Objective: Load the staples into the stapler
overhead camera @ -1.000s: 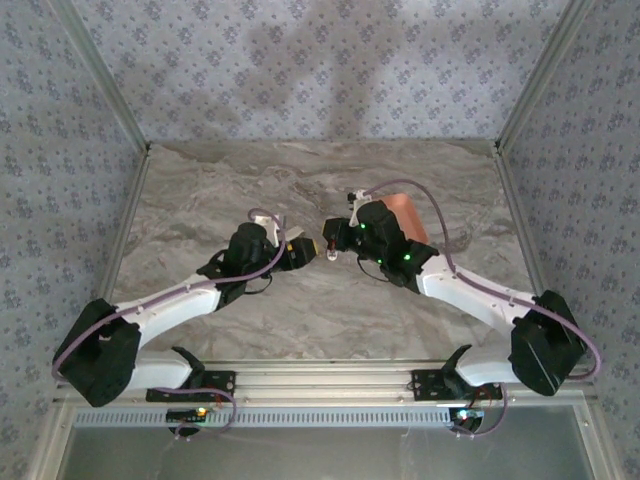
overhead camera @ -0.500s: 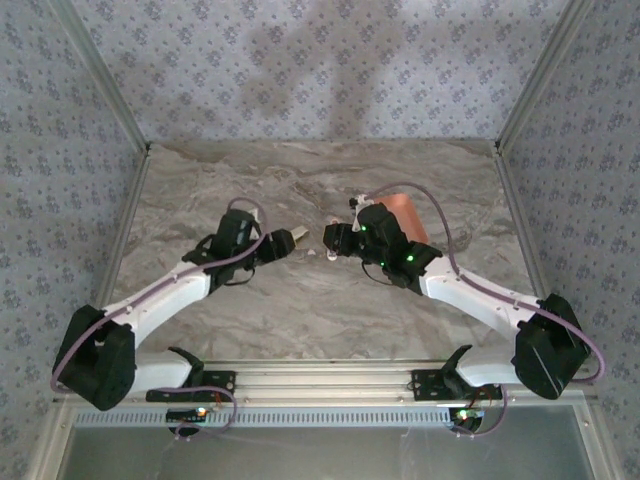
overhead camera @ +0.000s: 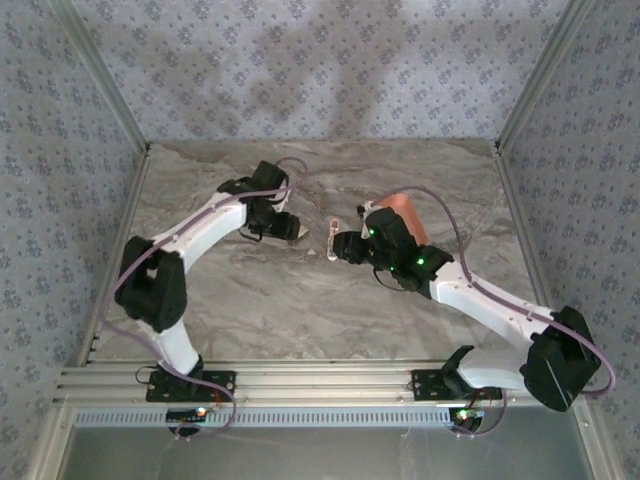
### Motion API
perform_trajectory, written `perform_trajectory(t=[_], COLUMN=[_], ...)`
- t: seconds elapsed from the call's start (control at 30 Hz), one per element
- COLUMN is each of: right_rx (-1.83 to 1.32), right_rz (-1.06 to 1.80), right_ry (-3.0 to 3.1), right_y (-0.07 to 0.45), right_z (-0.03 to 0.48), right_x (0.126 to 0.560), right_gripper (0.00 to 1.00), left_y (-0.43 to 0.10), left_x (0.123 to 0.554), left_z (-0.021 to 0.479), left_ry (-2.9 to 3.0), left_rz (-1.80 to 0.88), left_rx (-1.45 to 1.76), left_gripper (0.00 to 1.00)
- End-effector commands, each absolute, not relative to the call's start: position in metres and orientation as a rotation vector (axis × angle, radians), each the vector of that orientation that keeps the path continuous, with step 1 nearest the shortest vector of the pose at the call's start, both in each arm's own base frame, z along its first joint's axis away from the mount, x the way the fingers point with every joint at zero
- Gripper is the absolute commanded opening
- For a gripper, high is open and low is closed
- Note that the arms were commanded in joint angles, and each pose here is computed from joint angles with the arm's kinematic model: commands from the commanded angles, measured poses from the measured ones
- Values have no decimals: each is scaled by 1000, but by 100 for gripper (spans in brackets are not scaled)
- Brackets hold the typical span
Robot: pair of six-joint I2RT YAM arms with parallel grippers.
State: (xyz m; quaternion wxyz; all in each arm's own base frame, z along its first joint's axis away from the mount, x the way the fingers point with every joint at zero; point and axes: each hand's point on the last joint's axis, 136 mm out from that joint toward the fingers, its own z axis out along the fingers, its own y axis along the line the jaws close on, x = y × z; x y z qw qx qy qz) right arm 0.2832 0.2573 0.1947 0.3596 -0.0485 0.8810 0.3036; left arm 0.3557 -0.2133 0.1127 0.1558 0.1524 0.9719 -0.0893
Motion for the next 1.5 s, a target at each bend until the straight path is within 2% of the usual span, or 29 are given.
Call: perform_trajectory(t=[0.0, 0.23, 0.47, 0.73, 1.17, 1.37, 1.47], right_rx=[-129, -78, -35, -6, 4, 3, 8], right_rz=[726, 711, 707, 692, 694, 695, 689], right_ry=[2280, 2277, 2258, 2244, 2236, 2236, 2234], right_y=[242, 221, 209, 198, 195, 195, 194], right_z=[187, 182, 183, 183, 184, 184, 184], right_x=[279, 277, 276, 273, 274, 274, 274], right_gripper=[39, 37, 35, 33, 32, 32, 34], left_y=[-206, -227, -235, -242, -237, -234, -230], left_x=[352, 369, 382, 390, 385, 385, 385], left_z=[102, 76, 61, 55, 48, 56, 74], left_ry=[2855, 2913, 2925, 2941, 2984, 3005, 2984], left_rz=[-108, -89, -58, -74, -44, -93, -150], left_rx=[620, 726, 742, 738, 731, 666, 608], left_gripper=[63, 60, 48, 43, 43, 22, 19])
